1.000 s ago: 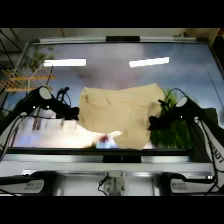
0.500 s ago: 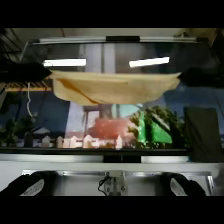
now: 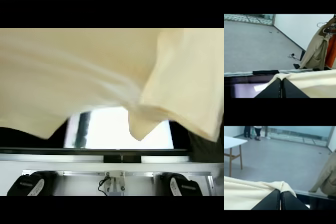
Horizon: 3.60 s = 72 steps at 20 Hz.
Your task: Fold the shirts.
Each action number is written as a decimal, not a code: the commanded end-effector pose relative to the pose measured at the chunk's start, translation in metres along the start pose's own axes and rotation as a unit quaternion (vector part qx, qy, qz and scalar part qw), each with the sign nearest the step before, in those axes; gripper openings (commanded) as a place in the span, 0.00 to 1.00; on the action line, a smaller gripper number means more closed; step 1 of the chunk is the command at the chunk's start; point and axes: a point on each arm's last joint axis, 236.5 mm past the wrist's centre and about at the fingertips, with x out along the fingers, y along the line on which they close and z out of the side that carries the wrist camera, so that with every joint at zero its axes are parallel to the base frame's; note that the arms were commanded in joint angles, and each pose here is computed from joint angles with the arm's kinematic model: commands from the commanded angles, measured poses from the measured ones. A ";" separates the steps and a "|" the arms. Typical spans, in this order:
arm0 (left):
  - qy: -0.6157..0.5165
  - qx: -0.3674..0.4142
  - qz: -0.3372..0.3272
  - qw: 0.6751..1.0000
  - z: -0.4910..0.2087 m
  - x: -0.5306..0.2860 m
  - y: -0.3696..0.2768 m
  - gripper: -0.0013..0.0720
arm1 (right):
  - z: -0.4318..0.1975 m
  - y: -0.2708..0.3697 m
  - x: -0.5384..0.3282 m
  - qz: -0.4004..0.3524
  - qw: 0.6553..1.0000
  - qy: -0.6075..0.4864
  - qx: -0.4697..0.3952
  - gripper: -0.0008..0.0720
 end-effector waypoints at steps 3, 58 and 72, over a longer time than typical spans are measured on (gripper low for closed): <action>0.156 0.020 0.124 0.980 -0.088 0.036 0.077 0.06 | -0.114 -0.028 0.037 -0.024 0.973 0.228 0.000 0.11; 0.599 -0.363 0.110 0.705 -0.598 0.073 0.152 0.06 | -0.501 0.007 0.041 0.038 0.657 0.712 0.244 0.62; 0.560 -0.328 0.090 0.756 -0.553 0.084 0.148 0.06 | -0.606 0.068 0.042 0.022 0.656 0.654 0.375 0.65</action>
